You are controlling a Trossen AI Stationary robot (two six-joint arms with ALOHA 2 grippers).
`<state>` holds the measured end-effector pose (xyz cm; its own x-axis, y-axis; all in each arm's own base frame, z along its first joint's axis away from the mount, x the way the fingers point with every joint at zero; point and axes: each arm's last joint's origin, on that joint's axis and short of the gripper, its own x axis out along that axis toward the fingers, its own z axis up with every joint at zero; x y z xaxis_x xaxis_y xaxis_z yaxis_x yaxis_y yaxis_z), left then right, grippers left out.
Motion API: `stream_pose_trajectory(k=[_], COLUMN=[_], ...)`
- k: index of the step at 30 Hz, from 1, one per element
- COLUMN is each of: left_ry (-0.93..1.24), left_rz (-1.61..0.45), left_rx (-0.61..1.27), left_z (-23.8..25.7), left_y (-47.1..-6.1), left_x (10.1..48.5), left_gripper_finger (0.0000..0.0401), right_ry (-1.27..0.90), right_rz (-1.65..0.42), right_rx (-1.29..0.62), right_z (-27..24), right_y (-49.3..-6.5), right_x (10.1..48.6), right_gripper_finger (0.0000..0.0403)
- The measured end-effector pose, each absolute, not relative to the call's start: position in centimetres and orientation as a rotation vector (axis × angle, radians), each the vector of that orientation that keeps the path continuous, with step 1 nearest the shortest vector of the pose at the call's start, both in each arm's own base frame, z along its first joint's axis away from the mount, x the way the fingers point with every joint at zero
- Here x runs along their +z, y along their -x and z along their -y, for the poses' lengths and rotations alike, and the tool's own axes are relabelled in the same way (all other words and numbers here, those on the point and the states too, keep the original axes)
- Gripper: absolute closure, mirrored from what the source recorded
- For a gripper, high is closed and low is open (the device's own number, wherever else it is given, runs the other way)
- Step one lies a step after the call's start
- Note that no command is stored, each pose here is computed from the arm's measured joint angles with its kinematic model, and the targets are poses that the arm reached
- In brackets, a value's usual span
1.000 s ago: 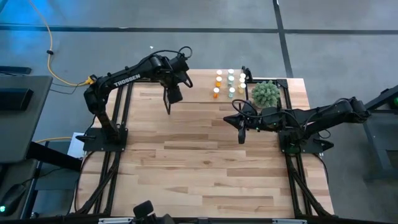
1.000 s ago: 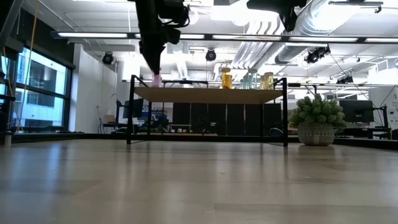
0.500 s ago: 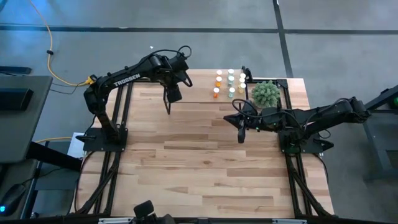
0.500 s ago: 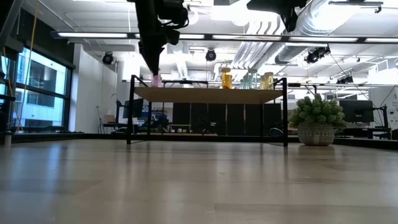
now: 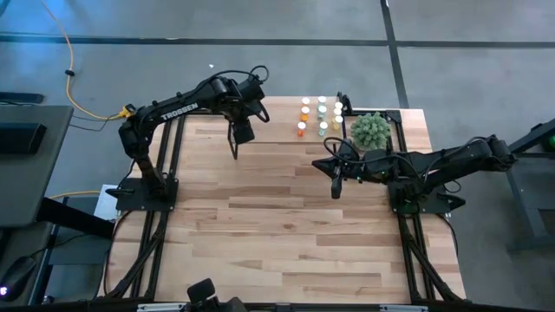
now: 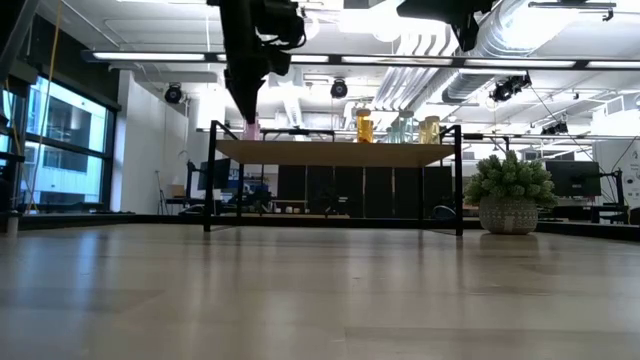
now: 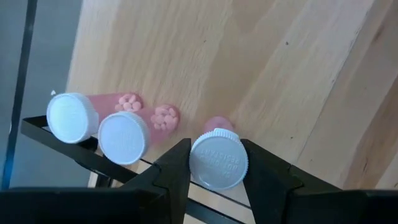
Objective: Pick and place medicine bottles onto shelf by color
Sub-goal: Put the pink pill bottle on the shelf aligned with the other pink pill bottles, then return to home position
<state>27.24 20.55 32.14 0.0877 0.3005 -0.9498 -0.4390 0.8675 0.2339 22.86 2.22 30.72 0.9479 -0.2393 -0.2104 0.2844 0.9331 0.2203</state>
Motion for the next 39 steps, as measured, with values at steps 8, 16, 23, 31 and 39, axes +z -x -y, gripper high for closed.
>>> stream_pose_trajectory(k=[8,16,23,31,39], left_ry=[0.13,0.133,0.144,0.151,0.15], left_rz=[-1.387,-1.397,-1.392,-1.39,-1.359], left_rx=[0.557,0.553,0.554,0.559,0.568], left_z=[-20.7,-20.8,-20.8,-20.8,-20.4], left_y=[-27.5,-27.6,-27.6,-27.6,-26.8], left_x=[31.8,31.5,31.5,31.5,32.6], left_gripper_finger=[0.0279,0.0259,0.0196,0.0136,0.013], right_ry=[-0.251,-0.247,-0.247,-0.251,-0.251], right_rz=[-0.182,-0.184,-0.184,-0.184,-0.184], right_rx=[-0.269,-0.268,-0.268,-0.264,-0.265], right_z=[-2.2,-2.2,-2.2,-2.2,-2.2], right_y=[-22.9,-22.9,-22.9,-22.9,-22.9], right_x=[30.7,30.7,30.7,30.7,30.7], right_gripper_finger=[0.0402,0.0402,0.0402,0.0402,0.0402])
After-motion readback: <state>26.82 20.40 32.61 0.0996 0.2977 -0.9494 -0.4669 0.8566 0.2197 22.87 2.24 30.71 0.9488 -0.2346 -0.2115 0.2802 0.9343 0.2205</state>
